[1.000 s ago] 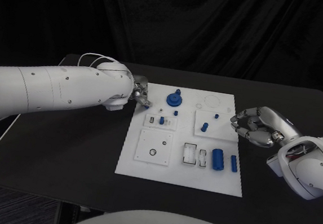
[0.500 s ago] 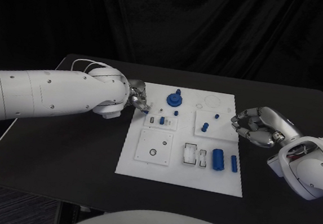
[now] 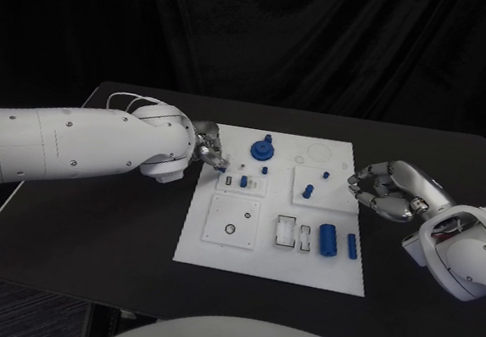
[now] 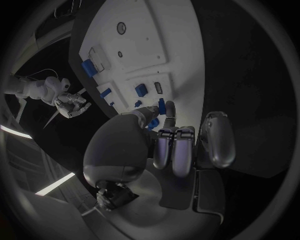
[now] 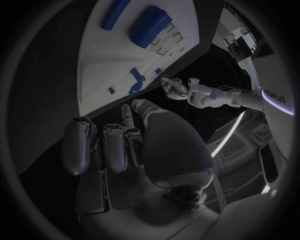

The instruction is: Assemble the parts on the task board

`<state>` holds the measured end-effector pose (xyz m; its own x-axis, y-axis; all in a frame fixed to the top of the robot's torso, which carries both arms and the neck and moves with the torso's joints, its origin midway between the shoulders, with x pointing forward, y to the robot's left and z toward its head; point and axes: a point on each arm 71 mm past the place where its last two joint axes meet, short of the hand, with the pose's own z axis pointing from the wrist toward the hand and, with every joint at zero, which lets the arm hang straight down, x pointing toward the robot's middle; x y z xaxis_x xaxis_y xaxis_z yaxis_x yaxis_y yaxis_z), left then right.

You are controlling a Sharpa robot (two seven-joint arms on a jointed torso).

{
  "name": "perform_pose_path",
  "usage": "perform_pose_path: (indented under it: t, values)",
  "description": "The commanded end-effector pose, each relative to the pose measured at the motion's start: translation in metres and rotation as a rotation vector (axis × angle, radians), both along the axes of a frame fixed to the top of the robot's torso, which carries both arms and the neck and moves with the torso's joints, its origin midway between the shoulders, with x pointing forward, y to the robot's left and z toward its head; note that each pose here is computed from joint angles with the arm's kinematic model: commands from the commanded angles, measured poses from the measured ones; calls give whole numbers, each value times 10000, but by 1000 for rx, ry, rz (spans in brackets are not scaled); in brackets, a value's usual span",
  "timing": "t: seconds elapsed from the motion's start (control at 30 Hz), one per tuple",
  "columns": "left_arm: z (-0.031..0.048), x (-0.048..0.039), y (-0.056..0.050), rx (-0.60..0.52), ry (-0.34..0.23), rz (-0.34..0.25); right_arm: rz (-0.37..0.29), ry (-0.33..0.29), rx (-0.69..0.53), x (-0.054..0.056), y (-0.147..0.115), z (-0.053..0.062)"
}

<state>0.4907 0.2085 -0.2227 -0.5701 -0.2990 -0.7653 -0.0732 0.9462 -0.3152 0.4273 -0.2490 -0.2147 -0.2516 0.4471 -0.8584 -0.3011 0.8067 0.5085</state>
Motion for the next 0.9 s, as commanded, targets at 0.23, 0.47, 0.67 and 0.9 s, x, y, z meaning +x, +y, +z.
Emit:
perform_pose_path:
  t: [0.23, 0.47, 0.67, 0.9]
  values:
    - [5, 25, -73, -28, -15, -3, -7, 9, 0, -1, 2, -4]
    - [-12, 24, -112, -26, -4, -19, -6, 8, 1, 0, 4, -4]
    - [-46, 6, -122, -22, 11, -26, -5, 8, 1, 0, 7, -4]
    - [-83, -16, -123, -19, 24, -29, -7, 10, 3, -1, 3, -4]
